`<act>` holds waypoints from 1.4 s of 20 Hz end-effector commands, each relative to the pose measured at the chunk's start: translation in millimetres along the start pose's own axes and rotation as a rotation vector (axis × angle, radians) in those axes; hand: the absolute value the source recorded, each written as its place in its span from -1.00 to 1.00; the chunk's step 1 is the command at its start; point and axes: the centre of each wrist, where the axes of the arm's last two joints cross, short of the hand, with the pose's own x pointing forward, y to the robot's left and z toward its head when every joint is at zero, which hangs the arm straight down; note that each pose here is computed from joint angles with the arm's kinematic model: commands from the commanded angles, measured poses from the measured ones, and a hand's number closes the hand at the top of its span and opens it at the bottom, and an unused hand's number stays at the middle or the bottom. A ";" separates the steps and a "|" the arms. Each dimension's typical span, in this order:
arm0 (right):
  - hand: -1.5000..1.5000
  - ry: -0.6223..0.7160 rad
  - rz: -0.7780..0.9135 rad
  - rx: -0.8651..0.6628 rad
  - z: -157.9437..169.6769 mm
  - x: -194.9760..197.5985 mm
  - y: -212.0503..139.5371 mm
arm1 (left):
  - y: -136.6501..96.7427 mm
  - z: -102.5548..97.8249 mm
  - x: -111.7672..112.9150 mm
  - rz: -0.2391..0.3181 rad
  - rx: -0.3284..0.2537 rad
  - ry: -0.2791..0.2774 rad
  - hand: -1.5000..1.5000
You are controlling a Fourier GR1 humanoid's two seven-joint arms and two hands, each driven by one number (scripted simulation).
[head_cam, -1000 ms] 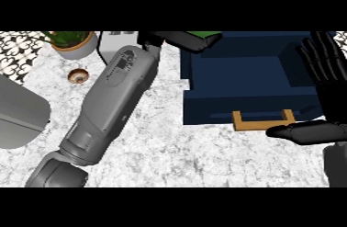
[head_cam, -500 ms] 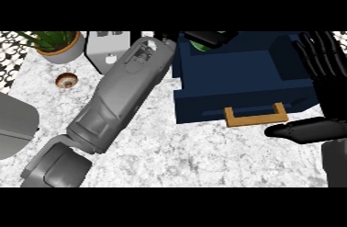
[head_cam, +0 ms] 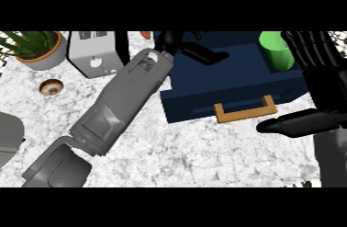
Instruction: Pick up the cup, place it into the drawer and close the drawer
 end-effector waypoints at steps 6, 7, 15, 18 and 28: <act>-1.00 -0.039 -0.151 0.219 -15.7 -0.9 29.0 | -1.6 9.7 -15.8 0.183 0.042 -0.057 -1.00; 1.00 -0.053 -0.159 0.274 -20.5 6.3 33.2 | -1.2 8.9 -12.8 0.225 0.057 -0.060 -1.00; 1.00 0.130 -0.055 0.676 -2.7 -8.6 46.7 | 0.4 3.7 6.2 0.379 0.135 -0.215 -1.00; 1.00 0.223 0.081 0.744 0.1 -9.9 38.6 | -0.6 5.9 -1.1 0.362 0.174 -0.219 -1.00; -1.00 0.365 0.448 0.627 34.6 -52.8 62.4 | 6.2 11.7 -20.9 0.462 0.206 -0.210 -1.00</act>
